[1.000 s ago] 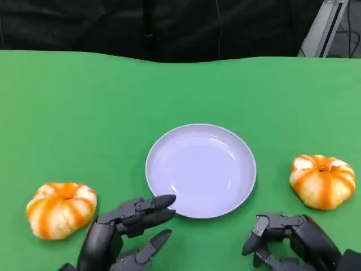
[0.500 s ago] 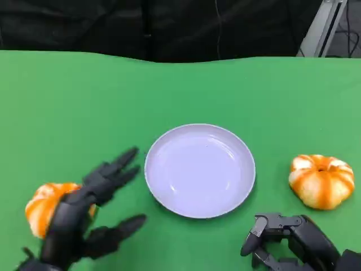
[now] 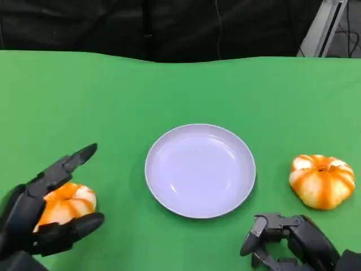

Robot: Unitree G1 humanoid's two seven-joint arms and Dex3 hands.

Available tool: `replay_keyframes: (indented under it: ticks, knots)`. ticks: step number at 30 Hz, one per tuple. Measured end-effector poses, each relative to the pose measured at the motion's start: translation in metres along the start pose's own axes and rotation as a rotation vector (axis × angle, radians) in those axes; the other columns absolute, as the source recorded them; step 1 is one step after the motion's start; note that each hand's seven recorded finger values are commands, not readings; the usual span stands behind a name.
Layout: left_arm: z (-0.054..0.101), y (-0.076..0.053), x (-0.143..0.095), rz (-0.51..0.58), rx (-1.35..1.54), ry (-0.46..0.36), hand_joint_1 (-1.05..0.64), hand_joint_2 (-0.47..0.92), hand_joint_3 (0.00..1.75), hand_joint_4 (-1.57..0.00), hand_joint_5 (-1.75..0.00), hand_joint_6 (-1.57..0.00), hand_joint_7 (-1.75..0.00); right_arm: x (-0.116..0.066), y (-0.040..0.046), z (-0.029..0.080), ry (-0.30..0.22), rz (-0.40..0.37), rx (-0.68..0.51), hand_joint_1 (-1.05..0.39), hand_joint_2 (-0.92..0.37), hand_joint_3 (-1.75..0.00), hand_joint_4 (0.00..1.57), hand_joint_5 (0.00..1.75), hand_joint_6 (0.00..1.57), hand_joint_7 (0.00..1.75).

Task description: Grasp the bread from the table and place it into the plate.

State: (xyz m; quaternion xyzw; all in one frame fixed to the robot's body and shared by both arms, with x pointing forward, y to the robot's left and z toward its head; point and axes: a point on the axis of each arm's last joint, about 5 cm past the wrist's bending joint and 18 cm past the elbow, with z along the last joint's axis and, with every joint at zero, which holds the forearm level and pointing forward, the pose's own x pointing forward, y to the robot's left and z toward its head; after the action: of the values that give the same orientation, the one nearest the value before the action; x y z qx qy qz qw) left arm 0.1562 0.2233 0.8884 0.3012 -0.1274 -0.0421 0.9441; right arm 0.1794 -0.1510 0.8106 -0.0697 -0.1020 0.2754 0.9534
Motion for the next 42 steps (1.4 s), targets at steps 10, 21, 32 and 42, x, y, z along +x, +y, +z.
replay_keyframes:
  ticks: [10,21,32,42]
  knots:
    - [-0.012,-0.002,-0.001,-0.066,0.283,0.156,-1.03,0.92,0.31,-0.41,-0.02,-0.49,-0.02,0.0,0.0001,0.0,-0.004,-0.001,-0.002,-0.15,-0.65,-0.87,0.83,1.4,0.86,1.06]
    - [-0.034,-0.014,0.006,-0.134,0.366,0.257,-1.03,0.92,0.32,-0.43,-0.02,-0.5,-0.01,-0.002,0.0006,0.0,0.0,-0.001,0.001,-0.15,-0.66,-0.85,0.82,1.41,0.85,1.07]
    - [-0.044,-0.018,0.014,-0.184,0.411,0.299,-1.03,0.92,0.31,-0.44,-0.01,-0.51,-0.01,-0.002,0.0006,0.0,-0.008,-0.001,-0.003,-0.15,-0.67,-0.84,0.82,1.41,0.85,1.06]
    - [-0.056,-0.023,0.03,-0.244,0.429,0.368,-1.04,0.92,0.35,-0.52,-0.03,-0.52,-0.01,-0.003,0.0007,0.0,-0.011,-0.002,-0.004,-0.13,-0.67,-0.84,0.83,1.4,0.85,1.07]
